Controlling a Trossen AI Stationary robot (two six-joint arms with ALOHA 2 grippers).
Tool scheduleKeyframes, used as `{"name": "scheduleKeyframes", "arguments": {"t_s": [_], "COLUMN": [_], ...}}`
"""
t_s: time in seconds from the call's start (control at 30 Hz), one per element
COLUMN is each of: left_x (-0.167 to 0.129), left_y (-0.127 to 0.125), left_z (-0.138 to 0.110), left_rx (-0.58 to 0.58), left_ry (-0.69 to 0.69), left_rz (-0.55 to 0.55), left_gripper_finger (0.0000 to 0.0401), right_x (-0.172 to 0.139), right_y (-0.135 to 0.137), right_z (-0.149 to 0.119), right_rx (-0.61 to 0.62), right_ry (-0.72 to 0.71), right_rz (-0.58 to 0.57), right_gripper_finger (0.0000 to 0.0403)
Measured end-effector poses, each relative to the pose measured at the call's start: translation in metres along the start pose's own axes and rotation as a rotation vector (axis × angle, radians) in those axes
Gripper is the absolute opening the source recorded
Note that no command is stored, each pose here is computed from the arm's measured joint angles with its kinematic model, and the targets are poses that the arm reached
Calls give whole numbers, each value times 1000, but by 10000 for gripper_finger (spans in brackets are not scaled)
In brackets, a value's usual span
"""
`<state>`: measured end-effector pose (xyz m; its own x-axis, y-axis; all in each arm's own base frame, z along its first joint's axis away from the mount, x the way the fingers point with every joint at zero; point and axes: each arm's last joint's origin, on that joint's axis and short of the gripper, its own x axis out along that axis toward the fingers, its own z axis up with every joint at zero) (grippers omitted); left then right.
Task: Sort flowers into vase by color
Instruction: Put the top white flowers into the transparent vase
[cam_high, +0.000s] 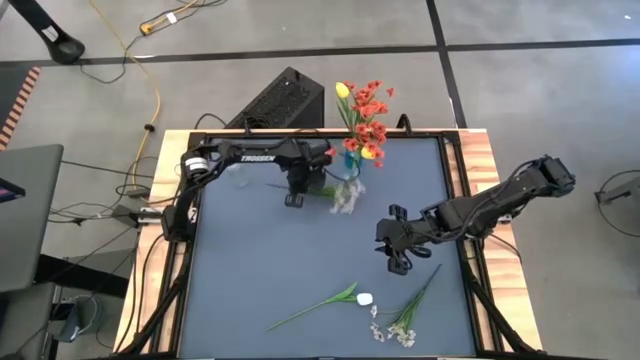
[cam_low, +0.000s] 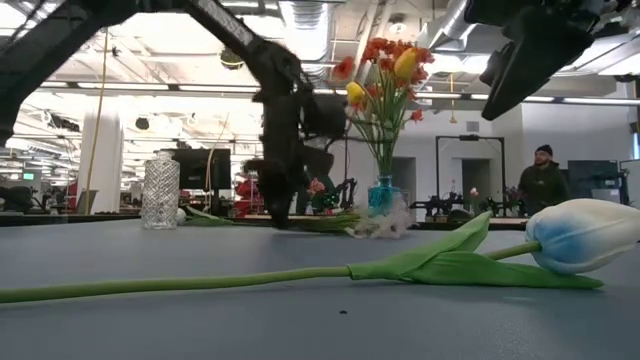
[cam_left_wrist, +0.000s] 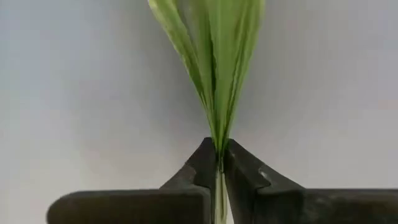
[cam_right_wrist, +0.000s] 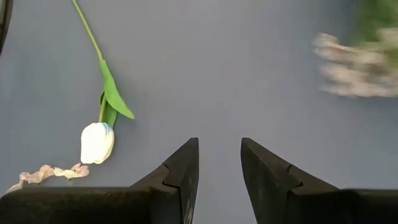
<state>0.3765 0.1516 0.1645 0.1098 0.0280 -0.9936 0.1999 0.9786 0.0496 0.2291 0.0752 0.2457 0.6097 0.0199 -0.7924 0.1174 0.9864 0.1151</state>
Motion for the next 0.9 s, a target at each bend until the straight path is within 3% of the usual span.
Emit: {"name": "scheduleKeyframes", "arguments": {"t_s": [0.2, 0.4, 0.63, 0.9], "left_x": [-48, -109, -176, -191], "left_y": [-40, -91, -138, -158], "left_z": [5, -7, -47, -123], "left_rx": [114, 126, -81, -447], "left_ry": [-26, -156, -501, -970], "left_rz": [80, 156, 256, 350], "left_gripper_finger": [2, 1, 0, 0], "right_x": [1, 1, 1, 1], "right_y": [-6, -9, -16, -27], "right_z": [7, 16, 26, 39], "right_rx": [35, 68, 74, 60], "right_ry": [-42, -115, -188, -282], "right_rz": [-4, 11, 11, -4], "right_gripper_finger": [145, 145, 145, 145]}}
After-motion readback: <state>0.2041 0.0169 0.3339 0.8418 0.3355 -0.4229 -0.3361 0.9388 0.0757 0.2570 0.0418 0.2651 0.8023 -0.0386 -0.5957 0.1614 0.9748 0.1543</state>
